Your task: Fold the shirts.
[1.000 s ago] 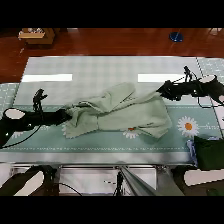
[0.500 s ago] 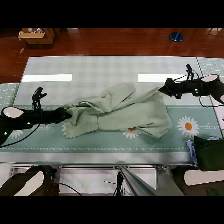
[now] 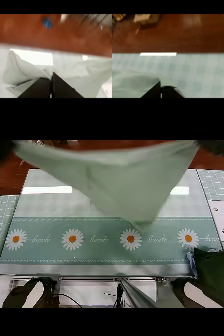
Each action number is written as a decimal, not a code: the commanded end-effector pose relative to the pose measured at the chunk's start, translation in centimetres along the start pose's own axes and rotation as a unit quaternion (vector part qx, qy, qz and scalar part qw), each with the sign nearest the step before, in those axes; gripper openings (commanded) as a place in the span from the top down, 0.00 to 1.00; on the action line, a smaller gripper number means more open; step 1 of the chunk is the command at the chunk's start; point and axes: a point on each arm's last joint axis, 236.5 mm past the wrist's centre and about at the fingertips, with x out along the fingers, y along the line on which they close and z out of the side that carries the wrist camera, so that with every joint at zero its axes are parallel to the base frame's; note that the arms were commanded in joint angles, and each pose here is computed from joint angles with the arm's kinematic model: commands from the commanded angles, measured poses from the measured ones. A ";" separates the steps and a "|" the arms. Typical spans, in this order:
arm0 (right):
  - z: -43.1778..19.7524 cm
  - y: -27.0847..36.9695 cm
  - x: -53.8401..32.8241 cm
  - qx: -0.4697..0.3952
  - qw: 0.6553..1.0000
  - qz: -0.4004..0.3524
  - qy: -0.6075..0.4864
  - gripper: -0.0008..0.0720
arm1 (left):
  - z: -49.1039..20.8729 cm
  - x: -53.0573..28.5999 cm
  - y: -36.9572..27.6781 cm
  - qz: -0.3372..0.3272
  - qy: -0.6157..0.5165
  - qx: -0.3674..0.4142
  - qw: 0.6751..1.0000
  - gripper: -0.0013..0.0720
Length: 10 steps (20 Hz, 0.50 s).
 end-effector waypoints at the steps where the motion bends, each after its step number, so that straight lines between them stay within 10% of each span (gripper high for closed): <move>1: 10.1 9.0 -11.1 -0.110 0.978 -0.024 -0.173 0.96 | 11.9 -8.3 -10.1 -0.023 -0.174 0.117 0.978 0.95; 10: 9.3 17.0 -26.9 -0.167 0.949 -0.137 -0.228 0.96 | 13.8 -20.2 -21.8 0.010 -0.278 0.226 0.934 0.95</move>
